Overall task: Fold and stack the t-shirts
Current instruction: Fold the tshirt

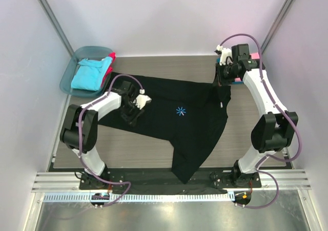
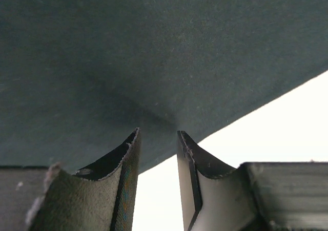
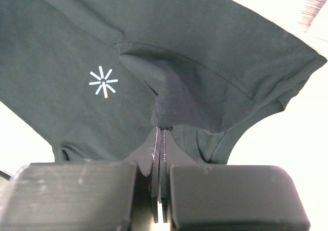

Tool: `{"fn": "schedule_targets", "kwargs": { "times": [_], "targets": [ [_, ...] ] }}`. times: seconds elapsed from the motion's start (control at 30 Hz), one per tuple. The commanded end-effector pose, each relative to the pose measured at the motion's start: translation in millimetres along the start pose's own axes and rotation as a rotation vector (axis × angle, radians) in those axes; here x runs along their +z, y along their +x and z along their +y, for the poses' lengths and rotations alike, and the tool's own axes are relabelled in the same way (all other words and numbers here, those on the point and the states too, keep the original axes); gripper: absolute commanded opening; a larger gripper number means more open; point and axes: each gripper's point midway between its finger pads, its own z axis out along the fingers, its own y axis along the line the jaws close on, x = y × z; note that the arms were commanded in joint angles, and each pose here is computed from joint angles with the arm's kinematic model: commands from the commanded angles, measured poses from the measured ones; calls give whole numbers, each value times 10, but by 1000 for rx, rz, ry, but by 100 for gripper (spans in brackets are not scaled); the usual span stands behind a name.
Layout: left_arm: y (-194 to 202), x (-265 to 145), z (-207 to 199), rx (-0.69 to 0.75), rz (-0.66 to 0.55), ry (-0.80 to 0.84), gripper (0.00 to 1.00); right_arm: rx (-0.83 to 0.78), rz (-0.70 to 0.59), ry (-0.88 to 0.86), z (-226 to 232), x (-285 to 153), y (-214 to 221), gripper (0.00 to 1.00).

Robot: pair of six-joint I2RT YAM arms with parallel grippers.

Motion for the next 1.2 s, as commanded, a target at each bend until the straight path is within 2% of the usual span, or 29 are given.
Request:
{"fn": "schedule_targets", "kwargs": {
  "times": [0.0,0.2,0.53,1.17],
  "targets": [
    [-62,84,18,-20,-25,-33,35,-15,-54,2,-64,-89,-196,1],
    [136,256,-111,-38,40,-23,34,-15,-56,-2,-142,-57,-225,1],
    [573,160,-316,-34,101,-26,34,-28,-50,-23,-245,85,-294,1],
    [930,-14,-507,33,116,-18,33,-63,-77,-20,-439,444,-713,1]
  ]
}}
